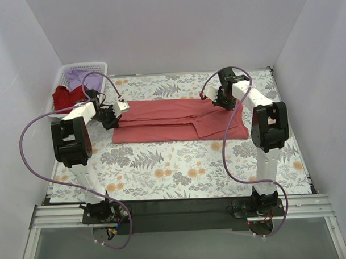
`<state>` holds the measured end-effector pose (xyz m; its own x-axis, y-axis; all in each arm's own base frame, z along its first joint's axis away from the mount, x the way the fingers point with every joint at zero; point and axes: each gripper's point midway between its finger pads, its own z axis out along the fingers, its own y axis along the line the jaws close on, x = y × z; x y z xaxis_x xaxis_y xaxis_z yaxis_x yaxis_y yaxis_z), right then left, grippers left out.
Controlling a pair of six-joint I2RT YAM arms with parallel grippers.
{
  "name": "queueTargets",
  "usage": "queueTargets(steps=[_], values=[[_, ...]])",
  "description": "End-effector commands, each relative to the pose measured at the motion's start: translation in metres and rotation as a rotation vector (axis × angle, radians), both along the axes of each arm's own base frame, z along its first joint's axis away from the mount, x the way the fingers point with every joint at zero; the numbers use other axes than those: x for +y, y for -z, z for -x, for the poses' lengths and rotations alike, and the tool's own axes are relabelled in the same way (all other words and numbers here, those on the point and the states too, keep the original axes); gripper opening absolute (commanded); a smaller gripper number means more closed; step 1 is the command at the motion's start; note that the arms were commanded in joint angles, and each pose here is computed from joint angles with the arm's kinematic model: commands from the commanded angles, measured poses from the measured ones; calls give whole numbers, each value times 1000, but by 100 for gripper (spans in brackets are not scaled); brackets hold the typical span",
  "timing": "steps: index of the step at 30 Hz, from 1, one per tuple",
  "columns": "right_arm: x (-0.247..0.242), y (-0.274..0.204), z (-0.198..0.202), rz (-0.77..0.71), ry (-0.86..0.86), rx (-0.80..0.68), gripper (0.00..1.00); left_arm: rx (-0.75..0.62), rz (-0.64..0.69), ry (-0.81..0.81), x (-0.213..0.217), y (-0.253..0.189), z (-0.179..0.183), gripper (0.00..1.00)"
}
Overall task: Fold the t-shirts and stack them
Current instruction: Fold the tshirt
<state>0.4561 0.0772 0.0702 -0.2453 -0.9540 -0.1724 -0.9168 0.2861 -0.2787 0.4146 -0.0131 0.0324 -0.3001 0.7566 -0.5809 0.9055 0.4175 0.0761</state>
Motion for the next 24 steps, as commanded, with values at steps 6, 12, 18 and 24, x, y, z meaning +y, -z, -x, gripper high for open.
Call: queueTargets(steps=[6,12,18,24], values=[[-6,-26,-25,9,36,-90,23,-51,42,-141,5,-33,-26,21],[-27,-61,-13,-151,225,-66,47,116,224,-339,4,-73,-15,54],[-50,-58,52,-341,454,164,47,249,319,-514,6,-78,19,65],[-57,-34,96,-426,575,312,45,311,312,-638,7,-52,39,66]])
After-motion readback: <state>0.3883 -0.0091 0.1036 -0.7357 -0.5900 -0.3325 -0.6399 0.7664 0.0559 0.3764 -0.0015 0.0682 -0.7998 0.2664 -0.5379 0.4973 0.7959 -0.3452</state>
